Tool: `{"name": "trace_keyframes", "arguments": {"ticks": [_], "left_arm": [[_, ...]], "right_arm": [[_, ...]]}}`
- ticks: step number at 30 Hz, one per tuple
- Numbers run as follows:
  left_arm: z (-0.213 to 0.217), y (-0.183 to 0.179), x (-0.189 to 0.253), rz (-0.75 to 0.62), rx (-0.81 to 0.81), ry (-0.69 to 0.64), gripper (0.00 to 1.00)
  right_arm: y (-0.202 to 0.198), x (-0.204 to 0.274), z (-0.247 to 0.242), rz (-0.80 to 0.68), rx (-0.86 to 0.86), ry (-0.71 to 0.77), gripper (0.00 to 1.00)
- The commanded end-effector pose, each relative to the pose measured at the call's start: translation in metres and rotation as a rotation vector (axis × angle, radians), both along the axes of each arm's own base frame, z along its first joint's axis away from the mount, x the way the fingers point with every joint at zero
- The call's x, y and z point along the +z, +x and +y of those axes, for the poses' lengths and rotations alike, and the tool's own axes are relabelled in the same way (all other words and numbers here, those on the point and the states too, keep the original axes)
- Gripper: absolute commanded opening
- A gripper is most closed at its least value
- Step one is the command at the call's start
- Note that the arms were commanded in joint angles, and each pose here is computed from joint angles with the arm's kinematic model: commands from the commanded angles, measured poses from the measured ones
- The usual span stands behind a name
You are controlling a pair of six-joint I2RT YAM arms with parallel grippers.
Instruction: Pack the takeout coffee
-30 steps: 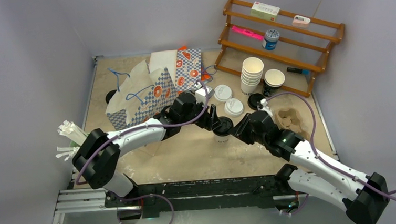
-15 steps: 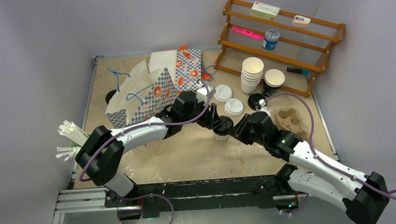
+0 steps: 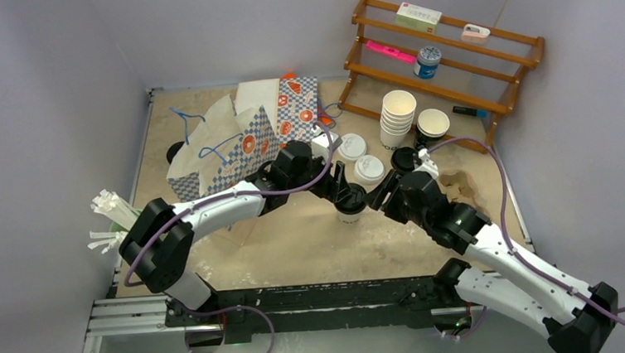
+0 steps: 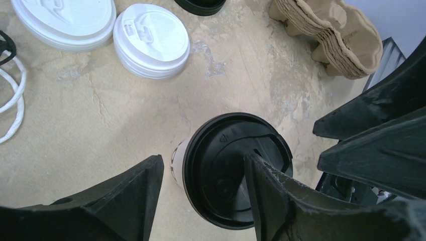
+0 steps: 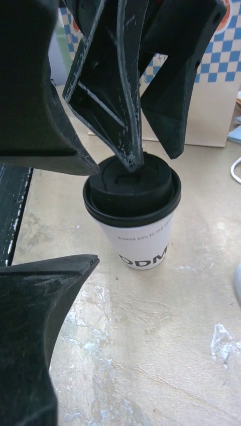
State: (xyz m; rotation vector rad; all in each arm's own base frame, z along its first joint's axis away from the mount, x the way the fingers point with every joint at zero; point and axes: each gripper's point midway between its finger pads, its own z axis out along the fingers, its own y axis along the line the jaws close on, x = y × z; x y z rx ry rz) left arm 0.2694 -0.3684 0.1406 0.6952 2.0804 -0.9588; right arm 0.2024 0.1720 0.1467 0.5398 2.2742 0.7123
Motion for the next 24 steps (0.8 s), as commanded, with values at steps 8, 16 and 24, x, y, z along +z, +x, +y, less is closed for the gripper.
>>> {"name": "trace_keyframes", "arguments": {"ticks": [8, 16, 24], "left_arm": [[0.002, 0.011, 0.044, -0.109, 0.024, -0.035, 0.7], [0.001, 0.009, 0.039, -0.099, 0.016, -0.05, 0.67], [-0.008, 0.005, 0.021, -0.05, -0.03, -0.052, 0.62]], "right_arm": [[0.021, 0.034, 0.016, -0.053, 0.054, 0.0, 0.78], [0.03, 0.025, 0.022, -0.008, 0.01, 0.082, 0.71], [0.028, 0.0, 0.019, 0.073, -0.018, 0.143, 0.68]]}}
